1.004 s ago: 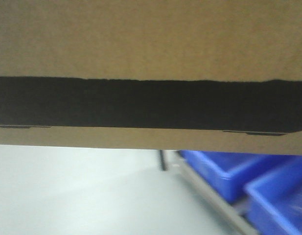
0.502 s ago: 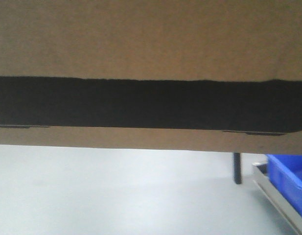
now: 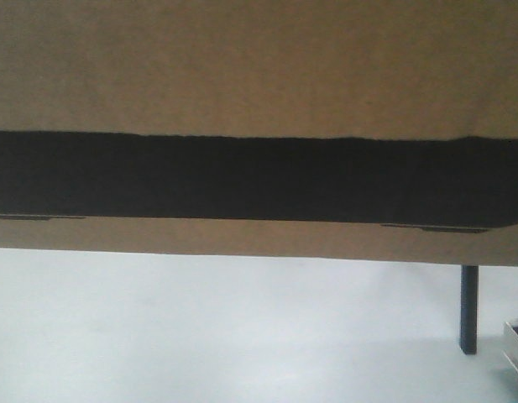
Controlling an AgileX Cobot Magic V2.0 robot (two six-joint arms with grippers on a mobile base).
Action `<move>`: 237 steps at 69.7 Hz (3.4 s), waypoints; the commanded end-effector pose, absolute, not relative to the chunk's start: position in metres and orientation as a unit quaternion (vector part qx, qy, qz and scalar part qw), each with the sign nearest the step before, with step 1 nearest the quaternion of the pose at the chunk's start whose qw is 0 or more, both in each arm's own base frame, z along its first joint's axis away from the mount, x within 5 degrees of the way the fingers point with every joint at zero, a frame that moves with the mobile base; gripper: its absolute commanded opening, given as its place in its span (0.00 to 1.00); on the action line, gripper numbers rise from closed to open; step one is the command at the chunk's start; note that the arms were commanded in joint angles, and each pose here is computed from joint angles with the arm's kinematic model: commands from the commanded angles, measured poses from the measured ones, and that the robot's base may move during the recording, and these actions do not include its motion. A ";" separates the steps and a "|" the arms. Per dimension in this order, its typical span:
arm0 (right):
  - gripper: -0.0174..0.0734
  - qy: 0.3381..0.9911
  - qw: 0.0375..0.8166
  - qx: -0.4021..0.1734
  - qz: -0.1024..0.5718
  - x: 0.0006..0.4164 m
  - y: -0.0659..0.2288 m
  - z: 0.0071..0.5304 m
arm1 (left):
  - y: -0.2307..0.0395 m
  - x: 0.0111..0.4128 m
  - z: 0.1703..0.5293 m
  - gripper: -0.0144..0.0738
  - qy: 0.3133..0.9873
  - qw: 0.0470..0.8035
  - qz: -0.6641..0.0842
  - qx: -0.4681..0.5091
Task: Grab box from left shelf to table start
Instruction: 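Hold the box with both grippers while the base turns away, then carry the box with both grippers while driving to the white table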
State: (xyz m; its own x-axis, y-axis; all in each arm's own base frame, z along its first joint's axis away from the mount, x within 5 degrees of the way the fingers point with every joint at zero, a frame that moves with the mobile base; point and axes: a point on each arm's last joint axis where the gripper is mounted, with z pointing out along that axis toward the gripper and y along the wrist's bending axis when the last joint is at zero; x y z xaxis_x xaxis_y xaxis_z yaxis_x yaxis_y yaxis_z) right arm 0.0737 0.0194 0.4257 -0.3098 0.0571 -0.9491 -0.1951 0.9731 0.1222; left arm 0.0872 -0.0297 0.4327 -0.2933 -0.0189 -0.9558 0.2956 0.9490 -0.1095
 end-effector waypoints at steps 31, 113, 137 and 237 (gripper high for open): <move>0.25 0.747 0.653 -0.042 0.120 0.073 0.020 0.449 | -0.036 0.080 0.460 0.05 0.728 0.648 -0.215 0.067; 0.25 0.746 0.653 -0.042 0.120 0.073 0.020 0.449 | -0.036 0.080 0.459 0.05 0.728 0.647 -0.215 0.067; 0.25 0.747 0.653 -0.042 0.120 0.073 0.020 0.449 | -0.036 0.080 0.459 0.05 0.728 0.647 -0.215 0.067; 0.25 0.747 0.652 -0.042 0.120 0.073 0.020 0.449 | -0.036 0.080 0.459 0.05 0.728 0.647 -0.215 0.067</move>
State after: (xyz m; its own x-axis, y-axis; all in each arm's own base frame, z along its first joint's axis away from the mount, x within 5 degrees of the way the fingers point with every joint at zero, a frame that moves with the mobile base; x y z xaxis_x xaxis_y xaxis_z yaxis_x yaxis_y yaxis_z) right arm 0.0737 0.0194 0.4256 -0.3104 0.0570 -0.9489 -0.1951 0.9731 0.1222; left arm 0.0877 -0.0300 0.4316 -0.2965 -0.0194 -0.9548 0.2958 0.9488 -0.1111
